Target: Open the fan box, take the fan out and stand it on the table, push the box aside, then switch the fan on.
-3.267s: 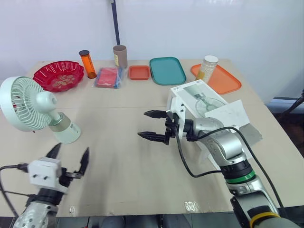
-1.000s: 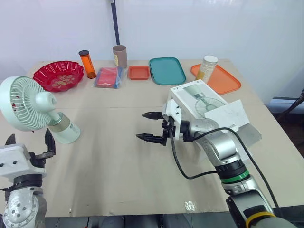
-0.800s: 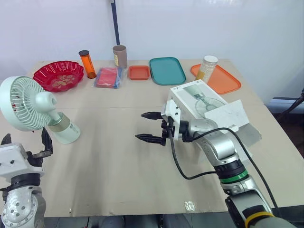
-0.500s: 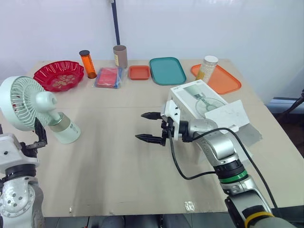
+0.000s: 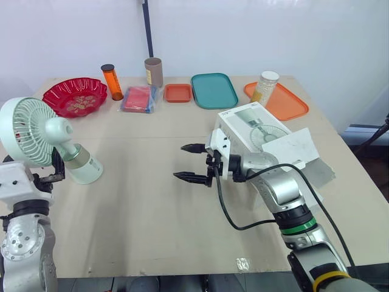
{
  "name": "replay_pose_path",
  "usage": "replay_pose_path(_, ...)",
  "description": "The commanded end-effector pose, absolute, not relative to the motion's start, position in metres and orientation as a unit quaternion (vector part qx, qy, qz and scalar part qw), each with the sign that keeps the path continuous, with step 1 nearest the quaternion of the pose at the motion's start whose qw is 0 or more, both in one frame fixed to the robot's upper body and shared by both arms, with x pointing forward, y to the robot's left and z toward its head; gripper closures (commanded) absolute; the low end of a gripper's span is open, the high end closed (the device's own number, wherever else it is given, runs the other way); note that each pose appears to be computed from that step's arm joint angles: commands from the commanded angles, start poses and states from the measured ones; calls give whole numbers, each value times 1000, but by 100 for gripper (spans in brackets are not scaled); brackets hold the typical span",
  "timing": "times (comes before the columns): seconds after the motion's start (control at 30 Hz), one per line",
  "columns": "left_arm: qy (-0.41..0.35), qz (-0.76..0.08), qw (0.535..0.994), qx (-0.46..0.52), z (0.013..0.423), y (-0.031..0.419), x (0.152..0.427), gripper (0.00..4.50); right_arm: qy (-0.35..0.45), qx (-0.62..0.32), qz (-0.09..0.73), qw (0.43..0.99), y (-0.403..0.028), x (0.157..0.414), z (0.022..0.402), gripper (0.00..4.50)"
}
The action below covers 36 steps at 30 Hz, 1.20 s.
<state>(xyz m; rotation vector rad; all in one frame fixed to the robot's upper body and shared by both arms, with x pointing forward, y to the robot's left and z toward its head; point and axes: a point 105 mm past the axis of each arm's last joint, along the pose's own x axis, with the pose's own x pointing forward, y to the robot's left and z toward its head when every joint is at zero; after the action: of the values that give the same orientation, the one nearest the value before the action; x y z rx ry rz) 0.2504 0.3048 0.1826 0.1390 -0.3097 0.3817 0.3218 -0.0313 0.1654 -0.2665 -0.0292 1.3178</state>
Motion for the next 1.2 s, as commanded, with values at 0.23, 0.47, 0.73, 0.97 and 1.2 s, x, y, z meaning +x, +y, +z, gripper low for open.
replay_pose_path(0.23,-166,176,969,55,188,305,252,241,-42,-133,609,781,-31,319,178,0)
replay_pose_path(0.47,-181,164,968,57,195,298,253,261,-46,-130,606,784,-28,321,181,0)
replay_pose_path(0.73,-232,25,972,9,226,242,263,261,-54,-111,588,799,-9,335,198,0)
replay_pose_path(0.97,-228,-50,972,7,231,211,276,261,-55,-99,571,813,21,346,214,0)
replay_pose_path(1.2,-226,-99,969,1,236,191,282,261,-50,-97,551,827,39,353,218,0)
